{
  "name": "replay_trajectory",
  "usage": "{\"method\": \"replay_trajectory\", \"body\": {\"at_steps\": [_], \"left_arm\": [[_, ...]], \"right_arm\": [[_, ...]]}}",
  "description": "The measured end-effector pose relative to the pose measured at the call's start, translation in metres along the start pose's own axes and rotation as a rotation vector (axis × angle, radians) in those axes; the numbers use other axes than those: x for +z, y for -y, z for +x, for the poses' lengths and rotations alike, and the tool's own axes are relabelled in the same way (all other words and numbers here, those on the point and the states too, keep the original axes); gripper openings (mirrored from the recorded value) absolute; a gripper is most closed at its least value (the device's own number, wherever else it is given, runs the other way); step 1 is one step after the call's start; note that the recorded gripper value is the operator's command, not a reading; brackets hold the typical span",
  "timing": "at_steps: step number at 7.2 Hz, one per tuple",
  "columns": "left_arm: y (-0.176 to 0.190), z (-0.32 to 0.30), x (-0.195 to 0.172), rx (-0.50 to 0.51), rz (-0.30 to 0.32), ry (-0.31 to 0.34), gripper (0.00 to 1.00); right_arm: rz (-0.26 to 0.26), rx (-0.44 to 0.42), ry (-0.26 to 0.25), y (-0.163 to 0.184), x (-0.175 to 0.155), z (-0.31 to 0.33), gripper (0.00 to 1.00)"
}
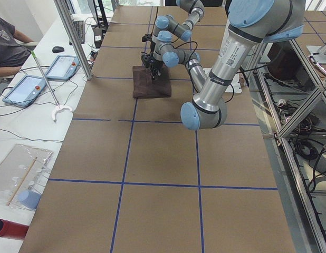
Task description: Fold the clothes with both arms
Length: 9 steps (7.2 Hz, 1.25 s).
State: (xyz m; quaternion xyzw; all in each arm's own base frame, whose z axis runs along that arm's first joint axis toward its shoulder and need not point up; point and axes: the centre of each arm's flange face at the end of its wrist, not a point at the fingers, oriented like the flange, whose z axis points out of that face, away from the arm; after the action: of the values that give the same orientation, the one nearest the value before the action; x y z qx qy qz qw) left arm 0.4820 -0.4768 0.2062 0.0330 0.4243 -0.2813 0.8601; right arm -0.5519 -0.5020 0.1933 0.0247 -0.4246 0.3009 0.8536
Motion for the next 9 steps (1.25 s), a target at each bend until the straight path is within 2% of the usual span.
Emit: {"method": "replay_trajectory", "body": {"at_steps": [1,3,4,5,7,8,9], "left_arm": [[0.027,0.017,0.026,-0.007,0.026,-0.007,1.0],[0.133,0.02,0.072,0.08,0.124,-0.006,1.0],[0.183,0.007,0.077,0.127,0.168,0.016,1.0],[0.209,-0.002,0.077,0.148,0.189,0.033,1.0],[0.226,-0.012,0.077,0.177,0.194,0.053,1.0],[0.234,-0.021,0.072,0.214,0.184,0.061,1.0],[0.247,-0.042,0.058,0.272,0.161,0.059,1.0]], "right_arm": [[0.021,-0.013,-0.016,0.027,0.02,-0.022,0.99],[0.072,-0.091,-0.057,0.102,0.041,-0.037,1.0],[0.094,-0.148,-0.07,0.132,0.043,-0.035,1.0],[0.111,-0.196,-0.074,0.155,0.044,-0.031,1.0],[0.127,-0.29,-0.078,0.19,0.039,-0.023,1.0],[0.108,-0.327,-0.079,0.212,0.033,-0.01,1.0],[0.066,-0.366,-0.074,0.244,0.02,0.019,1.0]]}}
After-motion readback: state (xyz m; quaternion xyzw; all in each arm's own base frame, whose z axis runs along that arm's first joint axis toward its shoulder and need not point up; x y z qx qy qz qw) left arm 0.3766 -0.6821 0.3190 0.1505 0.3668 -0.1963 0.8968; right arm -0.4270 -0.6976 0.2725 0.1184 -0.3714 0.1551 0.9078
